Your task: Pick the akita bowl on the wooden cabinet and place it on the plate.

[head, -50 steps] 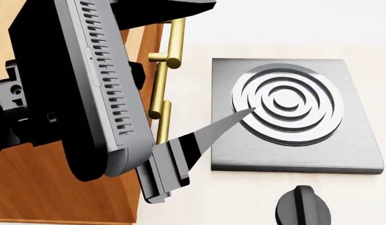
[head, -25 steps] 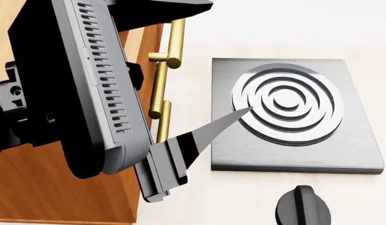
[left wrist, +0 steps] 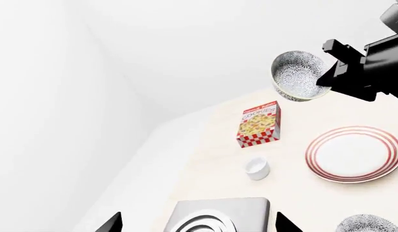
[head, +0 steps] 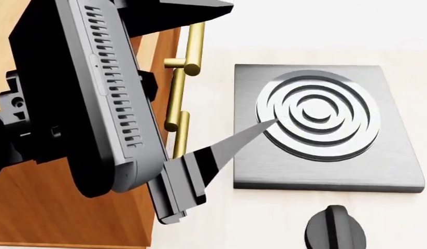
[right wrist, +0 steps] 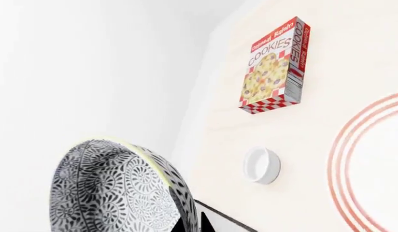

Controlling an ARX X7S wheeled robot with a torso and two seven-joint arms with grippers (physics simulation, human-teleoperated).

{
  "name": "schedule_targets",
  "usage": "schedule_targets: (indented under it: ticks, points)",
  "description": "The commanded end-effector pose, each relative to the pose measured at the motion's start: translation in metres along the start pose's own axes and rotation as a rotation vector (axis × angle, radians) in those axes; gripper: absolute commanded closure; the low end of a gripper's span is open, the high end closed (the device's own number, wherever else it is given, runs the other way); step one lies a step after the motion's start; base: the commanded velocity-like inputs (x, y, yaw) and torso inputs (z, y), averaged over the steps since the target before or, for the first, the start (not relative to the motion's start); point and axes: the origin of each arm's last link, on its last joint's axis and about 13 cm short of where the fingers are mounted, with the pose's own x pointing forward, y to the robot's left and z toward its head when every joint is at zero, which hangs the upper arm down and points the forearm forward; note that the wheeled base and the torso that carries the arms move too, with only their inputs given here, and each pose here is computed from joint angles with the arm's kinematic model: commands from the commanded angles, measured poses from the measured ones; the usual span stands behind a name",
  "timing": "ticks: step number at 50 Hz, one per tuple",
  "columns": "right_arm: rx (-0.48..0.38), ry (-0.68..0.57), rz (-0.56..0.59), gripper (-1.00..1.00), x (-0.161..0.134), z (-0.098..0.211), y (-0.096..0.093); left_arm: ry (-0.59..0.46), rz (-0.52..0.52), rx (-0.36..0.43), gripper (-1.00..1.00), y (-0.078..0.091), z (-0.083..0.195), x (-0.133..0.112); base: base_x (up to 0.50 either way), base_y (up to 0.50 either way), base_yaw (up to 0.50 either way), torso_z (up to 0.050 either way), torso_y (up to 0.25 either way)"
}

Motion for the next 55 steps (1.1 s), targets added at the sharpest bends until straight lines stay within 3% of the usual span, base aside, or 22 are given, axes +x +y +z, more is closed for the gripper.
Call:
schedule_targets:
  ticks: [1, 55]
  points:
    - [0.008, -0.014, -0.030, 1.00, 0.001, -0.001, -0.006, 0.001, 0.003, -0.002, -1.00, 0.000, -0.001, -0.001, 0.00, 0.00, 0.00, 0.000, 0.000]
    - [-0.019, 0.033, -0.163, 1.00, 0.030, -0.021, -0.051, 0.001, -0.001, -0.014, -1.00, 0.000, -0.007, 0.001, 0.00, 0.00, 0.00, 0.000, 0.000]
